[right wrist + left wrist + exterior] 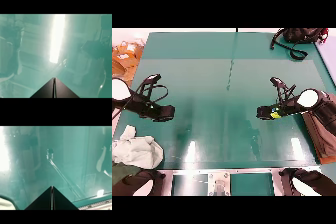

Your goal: Fold the shirts.

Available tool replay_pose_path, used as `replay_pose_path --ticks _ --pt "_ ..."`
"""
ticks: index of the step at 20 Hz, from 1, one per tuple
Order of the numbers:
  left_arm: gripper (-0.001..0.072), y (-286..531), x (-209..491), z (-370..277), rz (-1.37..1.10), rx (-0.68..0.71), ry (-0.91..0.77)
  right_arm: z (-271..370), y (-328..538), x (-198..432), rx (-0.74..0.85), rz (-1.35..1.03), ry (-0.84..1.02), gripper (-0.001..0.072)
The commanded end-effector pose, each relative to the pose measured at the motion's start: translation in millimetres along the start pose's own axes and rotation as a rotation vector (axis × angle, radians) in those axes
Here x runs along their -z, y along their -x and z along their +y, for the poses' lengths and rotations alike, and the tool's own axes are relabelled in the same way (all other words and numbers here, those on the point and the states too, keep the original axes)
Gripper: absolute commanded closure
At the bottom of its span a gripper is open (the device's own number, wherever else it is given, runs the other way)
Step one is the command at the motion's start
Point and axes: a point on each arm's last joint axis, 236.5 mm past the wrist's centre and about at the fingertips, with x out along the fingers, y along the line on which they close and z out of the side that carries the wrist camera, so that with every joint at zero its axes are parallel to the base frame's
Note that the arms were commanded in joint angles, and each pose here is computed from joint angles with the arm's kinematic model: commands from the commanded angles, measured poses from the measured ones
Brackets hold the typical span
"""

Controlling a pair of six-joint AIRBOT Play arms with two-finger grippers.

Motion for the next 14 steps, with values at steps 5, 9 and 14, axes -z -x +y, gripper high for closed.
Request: replay_pose_path --ticks 5,9,14 --pt "0.068 0 0 3 -0.002 -0.013 -0.004 0 0 0 -0.001 0.0 0.0 0.0697" --pt "0.0004 19 9 95 0.02 -0.411 0.08 0 0 0 -0.001 0.0 0.0 0.0697" --pt "-0.0013 20 66 161 0.209 -0.676 0.159 0 0 0 -0.001 0.0 0.0 0.0697"
